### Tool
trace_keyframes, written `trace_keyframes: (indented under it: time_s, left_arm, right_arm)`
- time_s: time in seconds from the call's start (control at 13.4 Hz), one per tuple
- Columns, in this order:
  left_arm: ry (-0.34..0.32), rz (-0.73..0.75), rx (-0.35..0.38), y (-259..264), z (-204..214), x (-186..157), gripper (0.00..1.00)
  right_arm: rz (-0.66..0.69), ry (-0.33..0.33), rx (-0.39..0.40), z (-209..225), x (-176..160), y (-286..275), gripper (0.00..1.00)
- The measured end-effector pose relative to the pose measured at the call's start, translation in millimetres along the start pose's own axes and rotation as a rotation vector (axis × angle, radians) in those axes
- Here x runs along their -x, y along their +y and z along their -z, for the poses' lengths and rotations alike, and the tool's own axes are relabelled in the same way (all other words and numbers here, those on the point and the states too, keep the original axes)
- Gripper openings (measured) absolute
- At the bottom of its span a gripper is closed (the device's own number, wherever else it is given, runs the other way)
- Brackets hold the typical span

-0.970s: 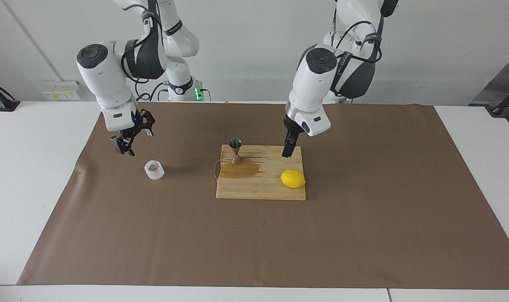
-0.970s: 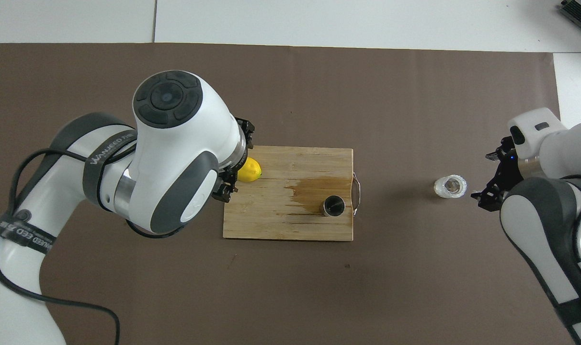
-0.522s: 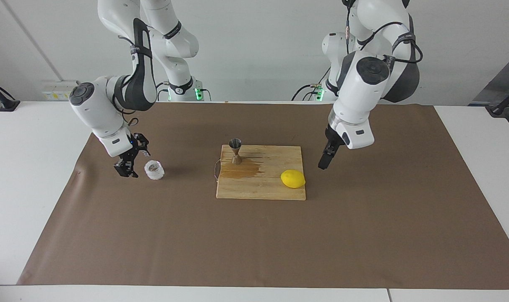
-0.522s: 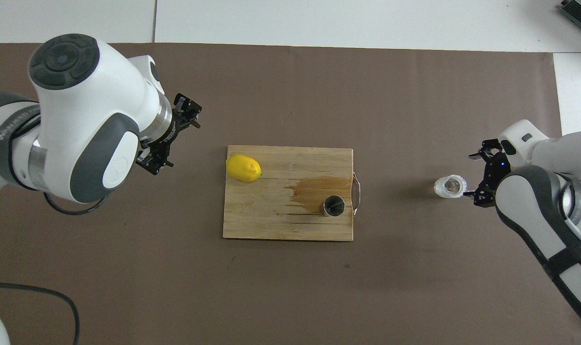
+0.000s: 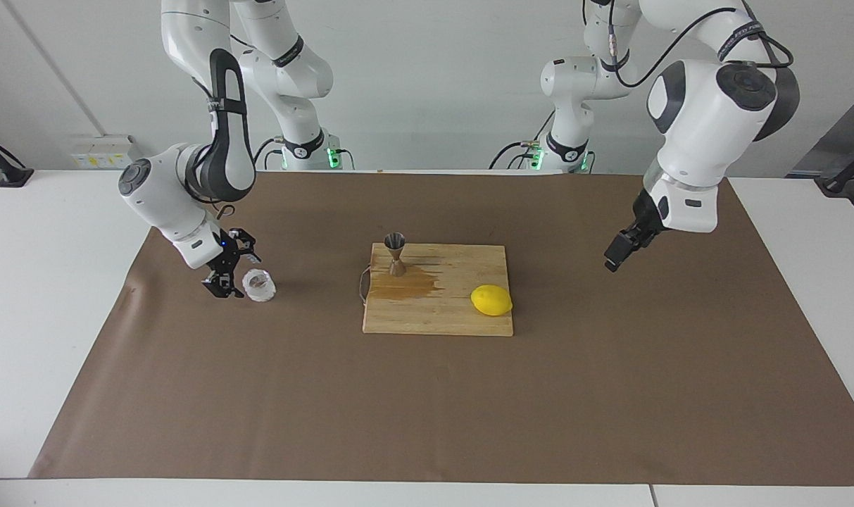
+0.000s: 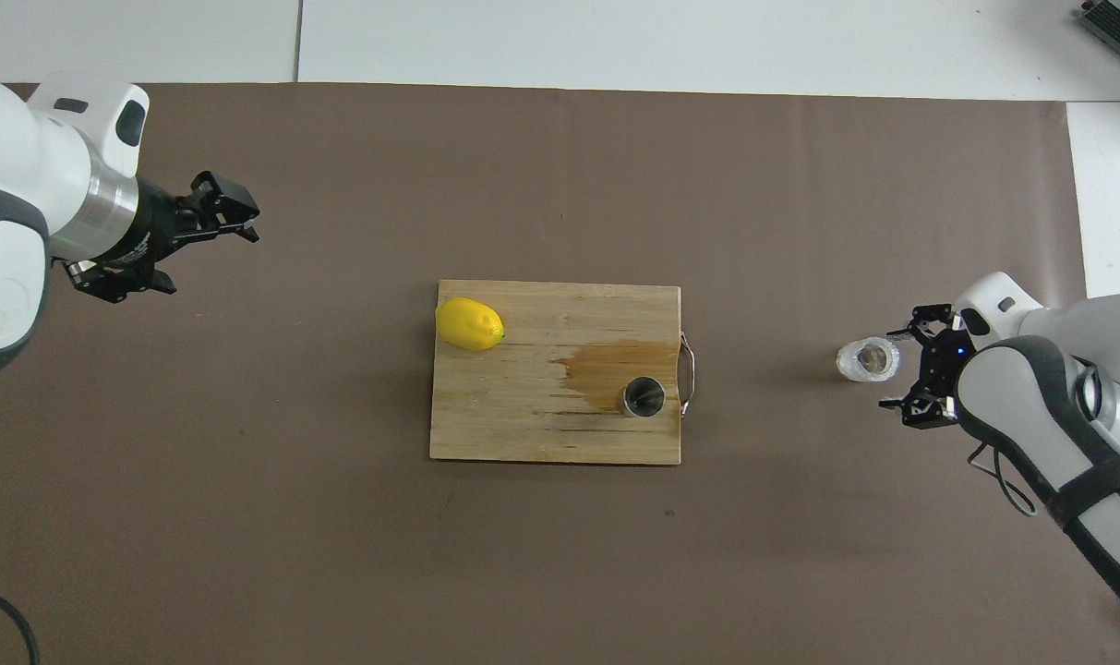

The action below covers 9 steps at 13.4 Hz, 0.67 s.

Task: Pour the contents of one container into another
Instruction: 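Retract the left gripper while the right gripper approaches the white cup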

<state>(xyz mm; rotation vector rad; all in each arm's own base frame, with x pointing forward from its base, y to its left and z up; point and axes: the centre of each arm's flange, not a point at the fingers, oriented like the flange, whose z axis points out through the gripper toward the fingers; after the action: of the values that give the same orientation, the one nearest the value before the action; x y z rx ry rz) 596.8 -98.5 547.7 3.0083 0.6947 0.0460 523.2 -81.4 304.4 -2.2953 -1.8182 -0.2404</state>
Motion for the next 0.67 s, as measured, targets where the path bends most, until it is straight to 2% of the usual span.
trace_keyframes:
  time_s: [0.22,0.52,0.67]
  left_arm:
    - [0.008,-0.174,-0.001,-25.3,7.5,-13.3,1.0]
    - [0.011,-0.348,-0.01,-59.1,27.3,-20.4,1.0]
    - [-0.003,-0.421,-0.02,-79.6,39.8,-19.8,1.0]
  right_arm:
    - [0.021,0.001,0.016,0.5,0.3,1.2,1.0]
    - [0.055,0.108,0.037,-15.2,3.1,2.4,1.0]
    - [0.06,0.12,0.04,-23.9,6.1,3.8,1.0]
